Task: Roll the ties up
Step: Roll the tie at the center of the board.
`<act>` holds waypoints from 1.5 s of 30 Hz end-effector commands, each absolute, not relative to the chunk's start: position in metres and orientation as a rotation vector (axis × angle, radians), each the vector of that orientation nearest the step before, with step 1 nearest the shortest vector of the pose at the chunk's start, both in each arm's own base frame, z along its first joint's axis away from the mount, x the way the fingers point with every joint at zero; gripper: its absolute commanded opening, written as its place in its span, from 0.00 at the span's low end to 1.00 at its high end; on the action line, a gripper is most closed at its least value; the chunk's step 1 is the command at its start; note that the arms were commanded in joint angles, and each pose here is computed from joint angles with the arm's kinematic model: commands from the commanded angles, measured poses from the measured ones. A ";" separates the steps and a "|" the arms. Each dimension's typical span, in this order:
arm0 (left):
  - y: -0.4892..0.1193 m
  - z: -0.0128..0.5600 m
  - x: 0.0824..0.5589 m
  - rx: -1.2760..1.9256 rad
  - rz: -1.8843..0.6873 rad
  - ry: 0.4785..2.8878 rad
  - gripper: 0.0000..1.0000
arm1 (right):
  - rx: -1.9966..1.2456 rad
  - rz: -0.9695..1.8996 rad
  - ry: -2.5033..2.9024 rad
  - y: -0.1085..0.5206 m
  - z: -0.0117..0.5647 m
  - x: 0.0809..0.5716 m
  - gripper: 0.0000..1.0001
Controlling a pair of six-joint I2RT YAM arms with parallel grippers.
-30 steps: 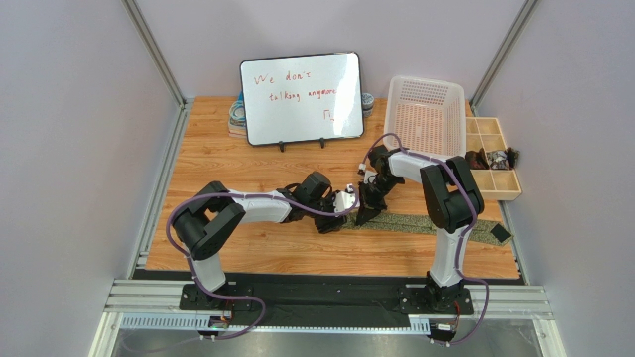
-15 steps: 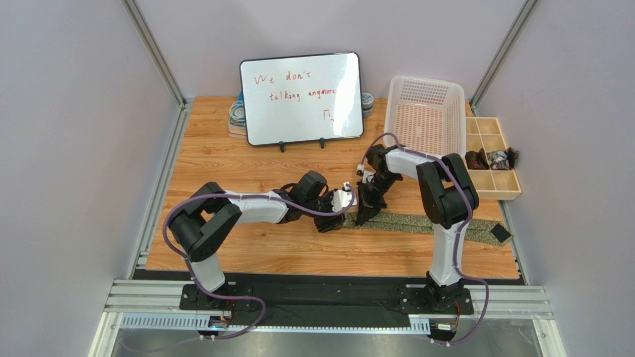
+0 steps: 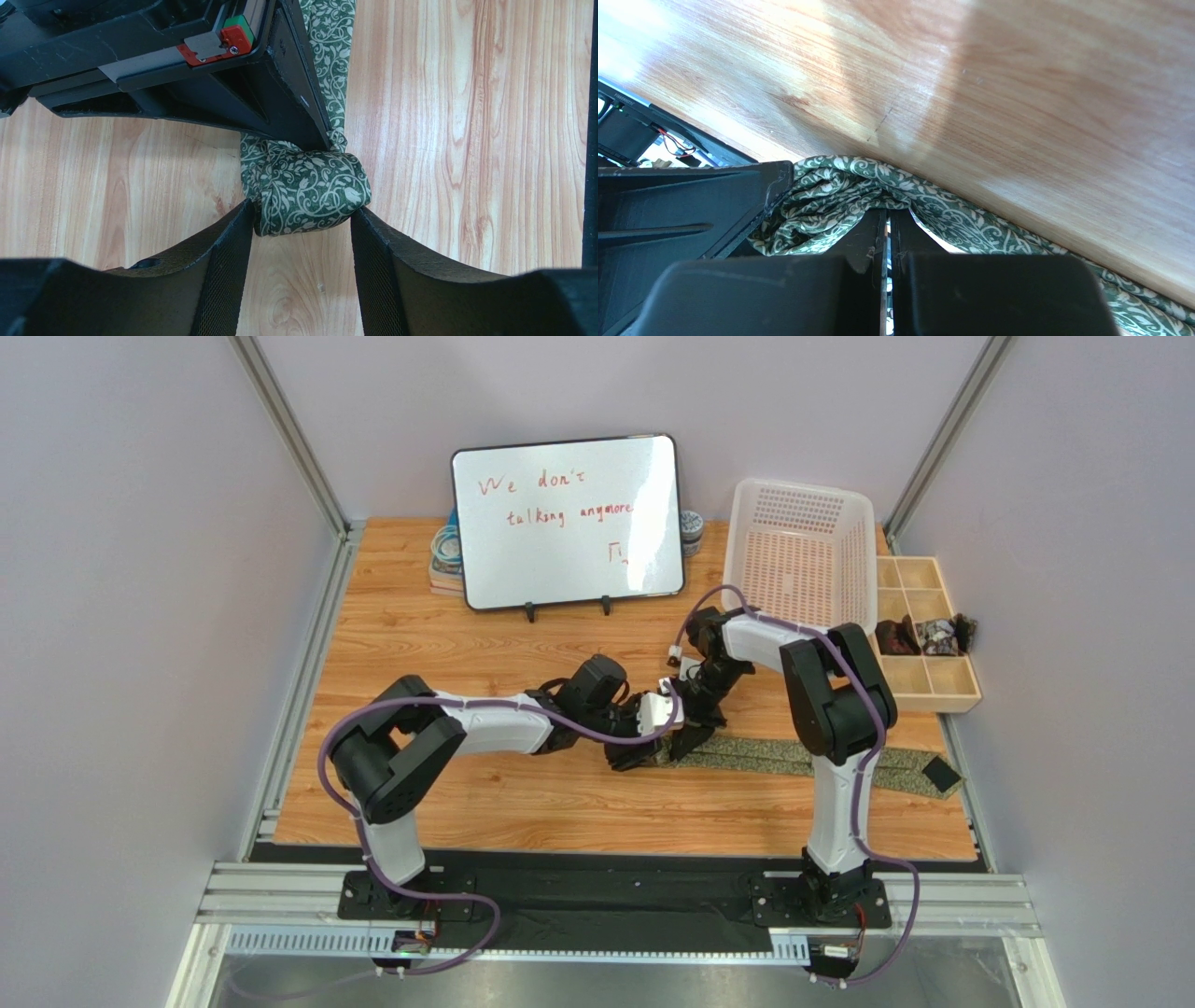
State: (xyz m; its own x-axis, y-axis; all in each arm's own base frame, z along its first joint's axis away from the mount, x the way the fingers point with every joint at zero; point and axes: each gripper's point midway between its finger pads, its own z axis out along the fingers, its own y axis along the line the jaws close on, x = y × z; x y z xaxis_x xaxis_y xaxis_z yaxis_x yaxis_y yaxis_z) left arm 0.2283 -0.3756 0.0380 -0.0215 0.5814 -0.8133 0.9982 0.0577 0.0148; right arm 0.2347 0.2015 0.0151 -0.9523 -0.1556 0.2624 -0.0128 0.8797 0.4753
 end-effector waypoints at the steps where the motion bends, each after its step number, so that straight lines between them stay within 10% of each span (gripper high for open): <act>1: -0.394 0.054 0.230 1.617 -0.848 1.562 0.59 | 0.273 -0.508 -2.898 0.189 -0.038 0.255 0.00; 19: -0.399 0.045 0.226 1.566 -0.915 1.613 0.62 | 0.242 -0.571 -2.882 0.195 -0.040 0.257 0.00; 45: -0.400 0.025 0.229 1.582 -0.848 1.686 0.40 | 0.251 -0.852 -2.840 0.245 -0.026 0.256 0.00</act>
